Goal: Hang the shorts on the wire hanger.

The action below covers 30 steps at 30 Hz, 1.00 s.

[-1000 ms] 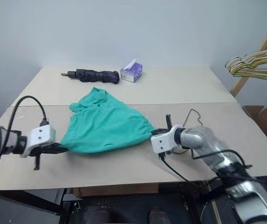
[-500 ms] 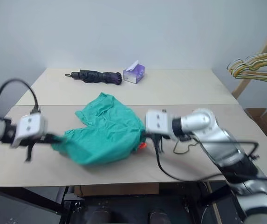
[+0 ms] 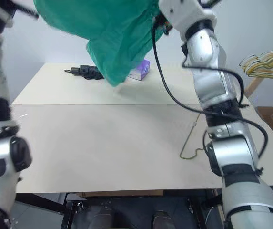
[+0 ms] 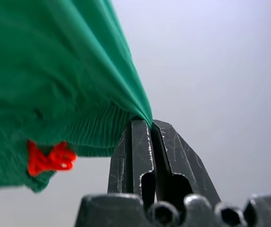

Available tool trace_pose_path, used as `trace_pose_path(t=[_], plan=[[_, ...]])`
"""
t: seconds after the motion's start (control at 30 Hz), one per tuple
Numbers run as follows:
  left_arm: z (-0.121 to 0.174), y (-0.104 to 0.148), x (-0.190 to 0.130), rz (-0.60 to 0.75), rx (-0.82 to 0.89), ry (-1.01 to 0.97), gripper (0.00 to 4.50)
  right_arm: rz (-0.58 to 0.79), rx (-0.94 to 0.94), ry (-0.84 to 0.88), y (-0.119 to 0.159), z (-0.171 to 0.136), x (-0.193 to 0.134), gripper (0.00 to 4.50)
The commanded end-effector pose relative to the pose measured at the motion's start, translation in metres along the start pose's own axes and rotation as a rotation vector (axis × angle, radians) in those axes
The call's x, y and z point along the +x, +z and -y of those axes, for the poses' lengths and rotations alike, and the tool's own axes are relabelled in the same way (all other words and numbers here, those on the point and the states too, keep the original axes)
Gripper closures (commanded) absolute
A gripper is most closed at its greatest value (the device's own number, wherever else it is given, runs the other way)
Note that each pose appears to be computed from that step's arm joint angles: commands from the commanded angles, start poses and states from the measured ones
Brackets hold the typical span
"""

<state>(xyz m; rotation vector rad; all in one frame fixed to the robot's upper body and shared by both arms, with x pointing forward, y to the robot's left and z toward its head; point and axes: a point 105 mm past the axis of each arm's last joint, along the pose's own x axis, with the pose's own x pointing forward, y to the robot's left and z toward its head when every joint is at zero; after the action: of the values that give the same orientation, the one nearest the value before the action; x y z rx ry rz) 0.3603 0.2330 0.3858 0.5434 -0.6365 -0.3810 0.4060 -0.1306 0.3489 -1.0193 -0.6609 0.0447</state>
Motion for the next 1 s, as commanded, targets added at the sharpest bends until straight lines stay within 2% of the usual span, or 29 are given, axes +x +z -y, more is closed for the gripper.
trace_pose_path(t=[0.03,0.1,0.17,0.23,0.33,0.47,0.67,0.9,0.97,1.0], plan=[[0.042,-0.025,-0.036,-0.144,-0.002,-0.334,4.5,0.076,-0.124,0.28,-0.002,-0.053,-0.028,4.48],[0.077,-0.063,-0.075,-0.337,0.018,-0.556,4.5,0.124,-0.224,0.609,-0.012,-0.11,-0.068,4.48],[0.106,-0.095,-0.123,-0.546,0.06,-0.781,4.5,0.135,-0.221,0.85,-0.022,-0.15,-0.11,4.48],[0.127,-0.119,-0.166,-0.711,0.044,-0.924,4.5,0.159,-0.217,1.029,-0.026,-0.181,-0.148,4.48],[0.147,-0.133,-0.201,-0.817,0.032,-1.019,4.5,0.218,-0.222,1.183,-0.023,-0.204,-0.185,4.48],[0.165,-0.13,-0.226,-0.865,-0.019,-1.111,4.5,0.249,-0.196,1.291,-0.017,-0.207,-0.208,4.48],[0.17,-0.109,-0.25,-0.959,-0.081,-1.249,4.5,0.223,-0.22,1.375,-0.021,-0.193,-0.214,4.48],[0.175,-0.101,-0.264,-1.014,-0.085,-1.299,4.5,0.227,-0.203,1.4,-0.021,-0.183,-0.215,4.48],[0.177,-0.104,-0.26,-0.989,-0.052,-1.282,4.5,0.253,-0.199,1.436,-0.018,-0.179,-0.221,3.94],[0.179,-0.103,-0.259,-0.977,-0.052,-1.289,4.28,0.26,-0.195,1.457,-0.017,-0.176,-0.224,3.68]])
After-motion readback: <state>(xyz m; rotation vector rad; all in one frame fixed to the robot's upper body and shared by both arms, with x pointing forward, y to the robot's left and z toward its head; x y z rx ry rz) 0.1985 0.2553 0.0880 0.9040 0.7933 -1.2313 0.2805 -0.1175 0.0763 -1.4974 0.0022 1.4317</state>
